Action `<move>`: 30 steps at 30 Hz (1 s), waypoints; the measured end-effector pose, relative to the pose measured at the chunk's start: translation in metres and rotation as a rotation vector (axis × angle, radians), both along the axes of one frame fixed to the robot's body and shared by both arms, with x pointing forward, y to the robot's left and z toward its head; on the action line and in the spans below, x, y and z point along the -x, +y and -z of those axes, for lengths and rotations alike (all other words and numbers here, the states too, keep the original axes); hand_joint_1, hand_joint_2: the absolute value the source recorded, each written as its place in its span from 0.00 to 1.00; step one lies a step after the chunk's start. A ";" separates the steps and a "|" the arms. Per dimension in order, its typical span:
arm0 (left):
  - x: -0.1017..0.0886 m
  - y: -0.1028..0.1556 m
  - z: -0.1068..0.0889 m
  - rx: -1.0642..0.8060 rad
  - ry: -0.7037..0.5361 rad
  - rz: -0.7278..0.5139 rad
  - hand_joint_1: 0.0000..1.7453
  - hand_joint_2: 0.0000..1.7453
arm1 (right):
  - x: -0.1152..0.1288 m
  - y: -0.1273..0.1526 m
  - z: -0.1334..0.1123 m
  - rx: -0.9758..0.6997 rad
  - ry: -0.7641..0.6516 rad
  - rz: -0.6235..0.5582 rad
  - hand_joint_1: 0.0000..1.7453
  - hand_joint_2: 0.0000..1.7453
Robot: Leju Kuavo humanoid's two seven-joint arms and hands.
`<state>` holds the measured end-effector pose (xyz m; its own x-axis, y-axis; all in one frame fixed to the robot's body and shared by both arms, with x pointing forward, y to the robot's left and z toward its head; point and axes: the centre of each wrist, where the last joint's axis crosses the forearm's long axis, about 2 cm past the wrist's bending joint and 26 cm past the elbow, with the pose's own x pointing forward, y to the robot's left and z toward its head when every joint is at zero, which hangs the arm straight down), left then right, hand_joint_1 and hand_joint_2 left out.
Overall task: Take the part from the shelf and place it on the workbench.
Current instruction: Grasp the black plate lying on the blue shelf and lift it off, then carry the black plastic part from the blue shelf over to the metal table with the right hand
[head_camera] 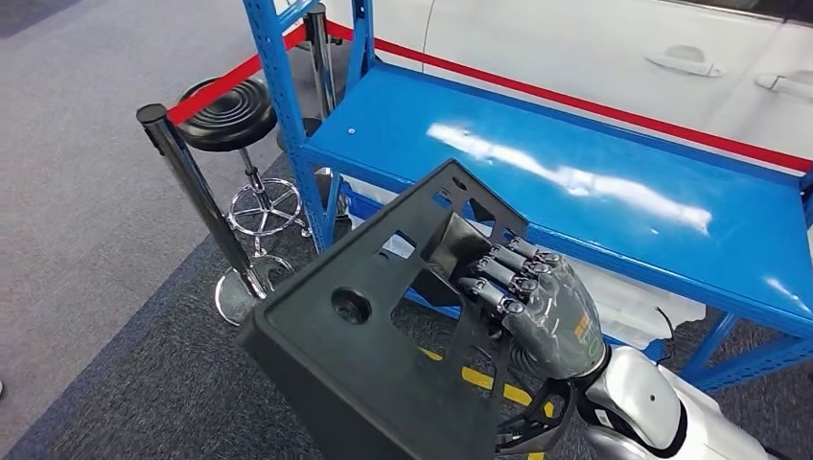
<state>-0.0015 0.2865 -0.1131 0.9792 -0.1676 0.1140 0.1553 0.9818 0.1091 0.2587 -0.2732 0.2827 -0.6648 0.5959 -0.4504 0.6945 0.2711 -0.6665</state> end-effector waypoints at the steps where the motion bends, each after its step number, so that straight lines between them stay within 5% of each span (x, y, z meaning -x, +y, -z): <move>1: 0.000 0.000 0.000 0.001 -0.001 0.001 0.00 1.00 | 0.000 -0.001 0.001 0.010 -0.009 0.008 1.00 1.00; 30: 0.001 -0.001 0.000 0.005 -0.005 0.037 0.00 1.00 | -0.005 -0.026 0.012 0.082 -0.035 0.116 1.00 1.00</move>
